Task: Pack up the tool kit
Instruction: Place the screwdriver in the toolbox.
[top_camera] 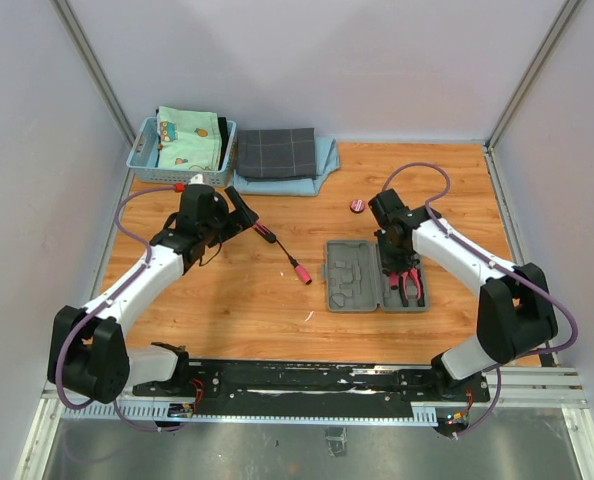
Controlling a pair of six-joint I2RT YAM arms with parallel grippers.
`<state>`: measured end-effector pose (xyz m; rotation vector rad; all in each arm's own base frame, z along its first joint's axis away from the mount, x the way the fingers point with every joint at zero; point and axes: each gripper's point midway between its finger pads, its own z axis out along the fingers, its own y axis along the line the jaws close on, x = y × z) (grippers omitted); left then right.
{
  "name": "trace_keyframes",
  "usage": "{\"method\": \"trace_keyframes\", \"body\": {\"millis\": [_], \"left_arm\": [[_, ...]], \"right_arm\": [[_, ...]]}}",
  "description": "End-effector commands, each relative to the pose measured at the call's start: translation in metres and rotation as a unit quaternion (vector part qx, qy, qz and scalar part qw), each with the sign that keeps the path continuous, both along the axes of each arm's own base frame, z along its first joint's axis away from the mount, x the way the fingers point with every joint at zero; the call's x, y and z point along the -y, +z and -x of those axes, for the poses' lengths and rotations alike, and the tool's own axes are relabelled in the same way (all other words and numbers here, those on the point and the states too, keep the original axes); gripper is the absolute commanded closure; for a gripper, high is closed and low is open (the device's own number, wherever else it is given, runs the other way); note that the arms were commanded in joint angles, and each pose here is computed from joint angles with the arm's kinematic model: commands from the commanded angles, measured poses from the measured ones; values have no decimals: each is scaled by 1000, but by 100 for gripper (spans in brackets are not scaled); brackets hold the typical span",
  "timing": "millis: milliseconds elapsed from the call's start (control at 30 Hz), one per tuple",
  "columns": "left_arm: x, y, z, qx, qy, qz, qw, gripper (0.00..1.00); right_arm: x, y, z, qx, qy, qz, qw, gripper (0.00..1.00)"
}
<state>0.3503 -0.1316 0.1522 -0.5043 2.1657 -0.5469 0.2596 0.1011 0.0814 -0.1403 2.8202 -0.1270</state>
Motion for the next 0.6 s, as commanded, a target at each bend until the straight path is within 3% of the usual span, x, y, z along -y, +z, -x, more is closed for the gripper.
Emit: {"method": "trace_keyframes", "body": {"millis": [0, 567], "left_arm": [[1, 17, -12, 23, -3, 5, 1000, 2], [3, 14, -13, 21, -6, 6, 1000, 2]], "right_arm": [[8, -7, 1, 14, -43, -8, 999, 99], [12, -46, 24, -35, -46, -11, 998, 99]]}}
